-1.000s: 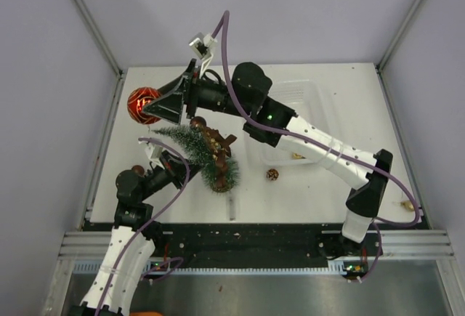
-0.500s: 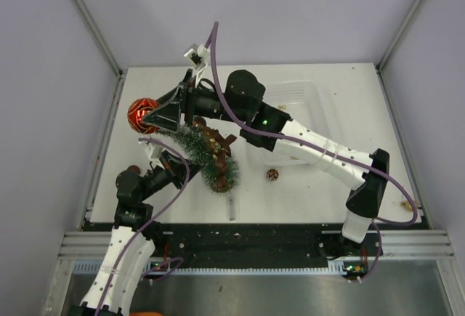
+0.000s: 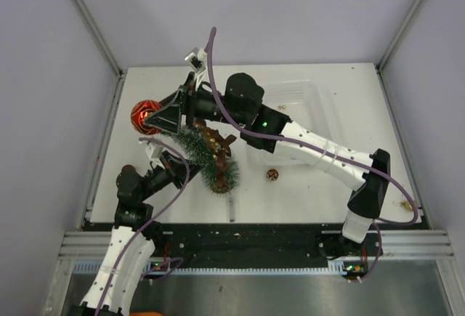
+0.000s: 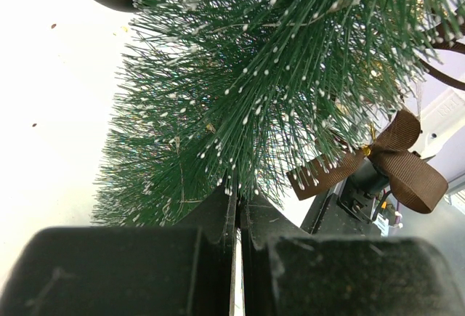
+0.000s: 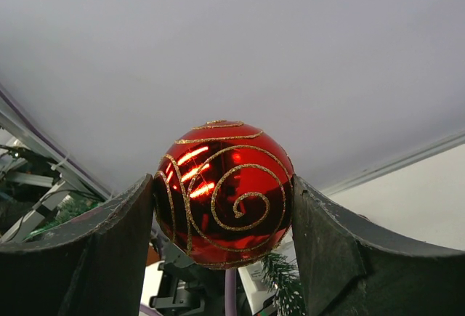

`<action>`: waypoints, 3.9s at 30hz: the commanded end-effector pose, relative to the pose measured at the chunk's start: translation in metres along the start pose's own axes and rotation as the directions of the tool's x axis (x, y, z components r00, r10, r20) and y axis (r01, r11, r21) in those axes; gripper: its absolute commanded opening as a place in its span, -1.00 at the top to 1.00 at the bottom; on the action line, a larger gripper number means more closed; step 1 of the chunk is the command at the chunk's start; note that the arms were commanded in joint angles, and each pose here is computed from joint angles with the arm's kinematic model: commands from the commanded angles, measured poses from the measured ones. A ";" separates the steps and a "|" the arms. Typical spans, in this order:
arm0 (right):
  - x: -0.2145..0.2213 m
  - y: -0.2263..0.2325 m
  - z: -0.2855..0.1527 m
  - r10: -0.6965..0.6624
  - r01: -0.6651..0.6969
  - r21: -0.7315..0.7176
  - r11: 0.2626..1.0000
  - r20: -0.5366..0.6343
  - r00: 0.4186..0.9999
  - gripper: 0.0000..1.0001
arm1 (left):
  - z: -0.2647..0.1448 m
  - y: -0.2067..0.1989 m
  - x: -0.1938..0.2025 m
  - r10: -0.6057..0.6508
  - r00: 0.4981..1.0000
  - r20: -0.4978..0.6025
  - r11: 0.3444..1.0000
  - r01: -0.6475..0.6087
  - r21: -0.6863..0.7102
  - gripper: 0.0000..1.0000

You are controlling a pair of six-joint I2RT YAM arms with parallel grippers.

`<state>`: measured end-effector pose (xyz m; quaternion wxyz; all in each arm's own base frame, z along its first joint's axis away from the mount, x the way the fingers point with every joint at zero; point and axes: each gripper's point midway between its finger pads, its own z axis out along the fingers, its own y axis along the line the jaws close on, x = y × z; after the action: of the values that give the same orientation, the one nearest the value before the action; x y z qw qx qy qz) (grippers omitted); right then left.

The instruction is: Decorate the small christmas tree

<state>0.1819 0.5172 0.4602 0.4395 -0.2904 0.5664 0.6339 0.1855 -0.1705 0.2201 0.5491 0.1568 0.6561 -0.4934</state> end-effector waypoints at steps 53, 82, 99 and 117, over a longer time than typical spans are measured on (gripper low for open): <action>-0.042 0.029 -0.036 -0.094 0.095 -0.005 0.996 0.096 0.991 0.52 | 0.000 -0.002 -0.013 0.059 0.997 0.055 0.998 -0.059 -0.002 1.00; -0.036 -0.041 -0.104 -0.035 0.002 0.196 0.981 0.164 0.986 -0.29 | 0.001 0.001 -0.012 0.048 0.998 0.047 0.999 -0.048 -0.010 1.00; -0.040 -0.049 -0.124 -0.025 -0.021 0.220 0.975 0.206 0.978 -0.54 | 0.001 0.001 -0.012 0.046 0.998 0.044 0.999 -0.046 -0.010 1.00; -0.036 -0.065 -0.154 -0.050 -0.027 0.326 0.945 0.227 0.973 -0.58 | 0.002 0.002 -0.011 0.046 0.998 0.039 0.999 -0.045 -0.013 1.00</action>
<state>0.2321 0.3745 0.4231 0.5212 -0.1559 0.6149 0.5709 0.1898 -0.1681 0.2168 0.5490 0.1442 0.6634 -0.4875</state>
